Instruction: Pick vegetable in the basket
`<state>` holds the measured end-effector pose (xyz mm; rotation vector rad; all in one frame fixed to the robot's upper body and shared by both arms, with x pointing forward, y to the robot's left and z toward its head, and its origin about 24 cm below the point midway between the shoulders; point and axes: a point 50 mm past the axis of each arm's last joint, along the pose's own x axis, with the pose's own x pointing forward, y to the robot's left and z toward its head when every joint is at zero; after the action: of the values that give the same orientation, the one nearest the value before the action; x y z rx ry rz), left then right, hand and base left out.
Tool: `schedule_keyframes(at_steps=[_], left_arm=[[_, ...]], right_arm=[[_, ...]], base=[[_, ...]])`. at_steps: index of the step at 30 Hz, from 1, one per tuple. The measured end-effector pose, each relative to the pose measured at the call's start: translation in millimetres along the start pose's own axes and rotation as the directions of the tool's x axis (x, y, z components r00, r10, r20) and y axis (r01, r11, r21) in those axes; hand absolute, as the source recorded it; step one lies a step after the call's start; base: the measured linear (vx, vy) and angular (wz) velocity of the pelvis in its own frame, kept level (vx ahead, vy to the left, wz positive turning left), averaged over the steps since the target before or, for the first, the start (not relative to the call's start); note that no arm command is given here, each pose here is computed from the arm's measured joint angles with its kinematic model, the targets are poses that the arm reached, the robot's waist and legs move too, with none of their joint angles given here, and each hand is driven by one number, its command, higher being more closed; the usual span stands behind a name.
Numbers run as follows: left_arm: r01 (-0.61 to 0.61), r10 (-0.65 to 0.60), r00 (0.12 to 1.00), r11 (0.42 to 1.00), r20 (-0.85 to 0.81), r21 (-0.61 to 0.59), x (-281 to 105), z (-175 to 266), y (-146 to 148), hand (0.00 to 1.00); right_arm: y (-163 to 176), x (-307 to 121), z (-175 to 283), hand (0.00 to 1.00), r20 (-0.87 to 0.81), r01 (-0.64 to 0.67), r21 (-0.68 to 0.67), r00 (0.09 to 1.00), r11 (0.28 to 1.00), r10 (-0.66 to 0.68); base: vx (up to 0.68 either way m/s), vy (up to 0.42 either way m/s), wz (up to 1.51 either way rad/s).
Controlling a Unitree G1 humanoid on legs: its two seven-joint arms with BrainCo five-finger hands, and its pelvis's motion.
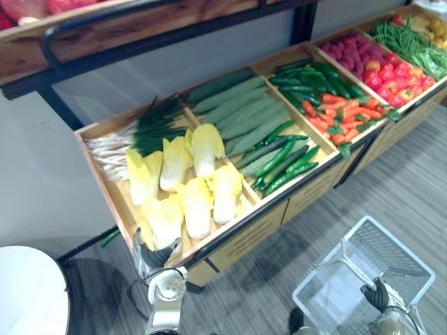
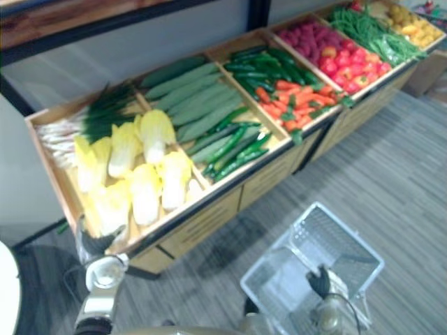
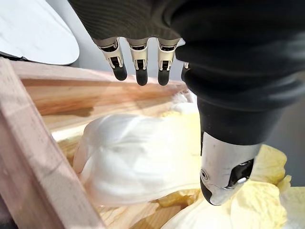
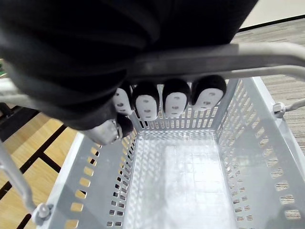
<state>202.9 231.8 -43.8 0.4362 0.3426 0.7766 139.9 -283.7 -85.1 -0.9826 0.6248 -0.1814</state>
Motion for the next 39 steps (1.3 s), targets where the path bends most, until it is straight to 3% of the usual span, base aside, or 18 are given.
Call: schedule_keyframes(at_steps=[9, 19, 26, 27, 39], left_arm=[[-0.020, 0.021, 0.999, 1.000, -0.027, 0.018, 7, 1, -10, 0.00], [-0.150, 0.153, 0.986, 0.987, -0.061, 0.061, 26, -5, 6, 0.00], [-0.220, 0.246, 0.962, 0.955, -0.118, 0.199, 32, -24, 18, 0.00], [-0.226, 0.256, 0.960, 0.948, -0.113, 0.225, 32, -25, 18, 1.00], [-0.229, 0.273, 0.954, 0.928, -0.120, 0.294, 39, -32, 28, 1.00]], right_arm=[[-2, 2, 9, 1.00, 0.050, 0.010, -0.009, 0.999, 1.000, -0.009], [-2, 4, 23, 1.00, 0.121, 0.039, -0.007, 0.992, 0.999, -0.038], [-6, 5, 27, 1.00, 0.184, 0.048, -0.046, 0.982, 0.998, -0.039], [-7, 5, 28, 1.00, 0.199, 0.052, -0.052, 0.979, 0.997, -0.041], [-11, 8, 34, 1.00, 0.267, 0.050, -0.107, 0.964, 0.993, -0.020]], base=[[0.02, -0.035, -0.13], [-0.02, -0.042, -0.17], [0.01, -0.039, -0.14], [-0.01, -0.052, -0.09], [-0.04, -0.044, -0.12]])
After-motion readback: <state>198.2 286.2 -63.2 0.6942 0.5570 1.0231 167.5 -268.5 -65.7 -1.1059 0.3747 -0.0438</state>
